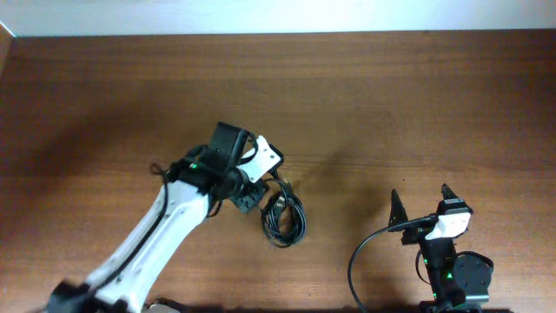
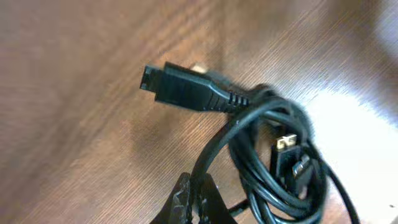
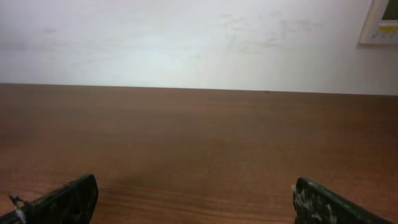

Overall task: Untangle cables
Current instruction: 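Grasp the cable bundle with the left gripper and lift it, then carry the lifted bundle toward the right gripper, right gripper reaching in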

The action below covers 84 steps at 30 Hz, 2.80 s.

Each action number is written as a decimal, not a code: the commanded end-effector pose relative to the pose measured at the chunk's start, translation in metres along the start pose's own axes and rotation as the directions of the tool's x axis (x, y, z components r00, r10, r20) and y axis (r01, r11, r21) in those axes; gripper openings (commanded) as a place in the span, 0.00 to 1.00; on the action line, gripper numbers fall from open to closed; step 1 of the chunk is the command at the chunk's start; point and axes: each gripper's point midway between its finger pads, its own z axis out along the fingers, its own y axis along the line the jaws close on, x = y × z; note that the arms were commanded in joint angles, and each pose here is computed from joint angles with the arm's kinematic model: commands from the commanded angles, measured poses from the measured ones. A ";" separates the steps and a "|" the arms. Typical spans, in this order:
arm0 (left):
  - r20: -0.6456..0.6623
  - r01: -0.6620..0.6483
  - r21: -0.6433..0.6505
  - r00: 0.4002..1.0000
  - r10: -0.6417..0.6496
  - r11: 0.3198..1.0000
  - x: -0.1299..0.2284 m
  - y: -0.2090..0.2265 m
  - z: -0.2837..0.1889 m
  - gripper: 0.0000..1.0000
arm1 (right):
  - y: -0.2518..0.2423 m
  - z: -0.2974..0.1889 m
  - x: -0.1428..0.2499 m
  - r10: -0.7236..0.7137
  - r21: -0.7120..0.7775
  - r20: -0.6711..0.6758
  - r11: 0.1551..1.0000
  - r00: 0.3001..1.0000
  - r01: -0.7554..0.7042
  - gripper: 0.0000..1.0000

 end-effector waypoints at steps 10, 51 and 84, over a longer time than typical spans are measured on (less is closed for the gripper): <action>0.364 0.008 -0.115 0.931 0.035 0.993 -0.038 -0.018 -0.119 0.00 | 0.010 -0.001 -0.017 0.037 -0.064 0.070 0.997 0.997 -0.032 0.99; 0.635 -0.318 0.456 0.771 -0.053 0.831 -0.114 -0.139 -0.155 0.00 | 0.151 -0.081 -0.112 0.113 -0.749 -0.455 0.487 0.883 -0.449 0.65; 0.535 0.070 0.475 0.769 -0.351 0.877 -0.135 -0.110 -0.142 0.00 | 0.150 -0.078 -0.116 0.113 -0.757 -0.426 0.498 0.897 -0.423 0.04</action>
